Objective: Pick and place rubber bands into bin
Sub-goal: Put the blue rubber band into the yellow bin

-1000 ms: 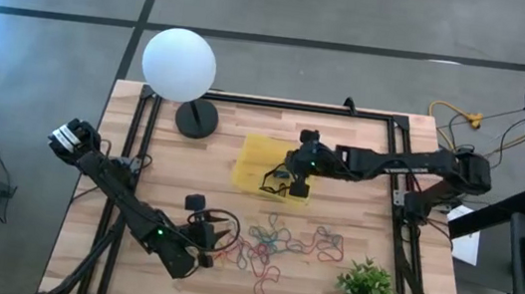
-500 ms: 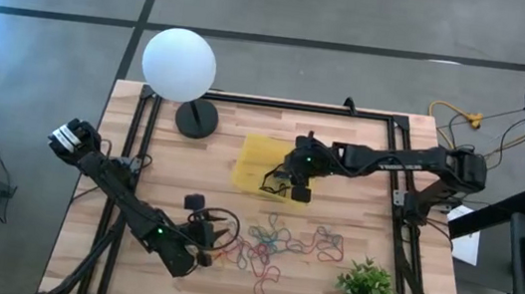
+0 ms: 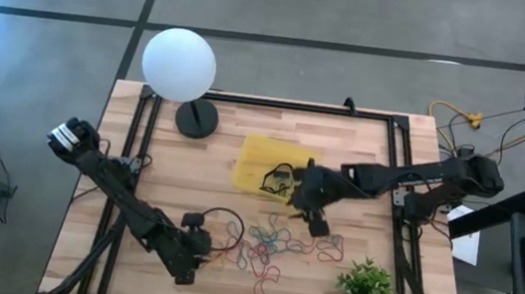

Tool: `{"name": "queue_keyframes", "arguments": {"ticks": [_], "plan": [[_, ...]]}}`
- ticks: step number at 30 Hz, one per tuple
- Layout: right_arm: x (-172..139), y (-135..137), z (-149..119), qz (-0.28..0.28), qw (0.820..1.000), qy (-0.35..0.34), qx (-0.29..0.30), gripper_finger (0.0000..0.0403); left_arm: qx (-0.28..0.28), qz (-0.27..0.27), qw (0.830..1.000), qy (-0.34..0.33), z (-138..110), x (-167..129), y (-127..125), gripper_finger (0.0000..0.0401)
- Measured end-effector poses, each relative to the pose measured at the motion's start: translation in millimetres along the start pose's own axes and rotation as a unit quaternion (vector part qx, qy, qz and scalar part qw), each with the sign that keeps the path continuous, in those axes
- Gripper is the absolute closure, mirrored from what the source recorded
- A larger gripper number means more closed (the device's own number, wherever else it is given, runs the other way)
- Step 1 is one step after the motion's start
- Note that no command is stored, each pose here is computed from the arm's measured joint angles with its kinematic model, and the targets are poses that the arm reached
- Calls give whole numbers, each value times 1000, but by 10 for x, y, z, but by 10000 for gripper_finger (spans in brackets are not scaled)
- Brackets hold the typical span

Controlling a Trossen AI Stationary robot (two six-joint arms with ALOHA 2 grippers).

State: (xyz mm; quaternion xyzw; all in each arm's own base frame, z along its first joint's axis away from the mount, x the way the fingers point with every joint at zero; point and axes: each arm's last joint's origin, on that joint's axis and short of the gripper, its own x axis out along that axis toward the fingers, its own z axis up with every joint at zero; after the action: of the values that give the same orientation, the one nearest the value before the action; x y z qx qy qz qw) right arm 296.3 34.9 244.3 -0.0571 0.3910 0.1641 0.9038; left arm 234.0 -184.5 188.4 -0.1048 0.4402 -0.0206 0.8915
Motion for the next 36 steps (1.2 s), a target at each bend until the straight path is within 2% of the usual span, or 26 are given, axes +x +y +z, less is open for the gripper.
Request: {"name": "queue_keyframes", "arguments": {"ticks": [4,9,14,19,24,36], "plan": [[17,302,48,34,999,-5,-20,258,-78,-18,991,112,-151,-32,19,283],[69,634,47,72,997,-2,-29,264,-140,17,971,195,-377,-126,-27,283],[86,835,86,82,995,-31,-50,262,-146,36,975,166,-446,-173,-95,283],[88,891,98,75,995,-42,-59,264,-139,56,979,138,-438,-171,-79,283],[88,890,99,76,995,-41,-44,266,-125,84,976,157,-514,-149,-12,283],[104,923,81,80,995,-46,-46,266,-87,90,978,167,-574,-103,24,283]]}}
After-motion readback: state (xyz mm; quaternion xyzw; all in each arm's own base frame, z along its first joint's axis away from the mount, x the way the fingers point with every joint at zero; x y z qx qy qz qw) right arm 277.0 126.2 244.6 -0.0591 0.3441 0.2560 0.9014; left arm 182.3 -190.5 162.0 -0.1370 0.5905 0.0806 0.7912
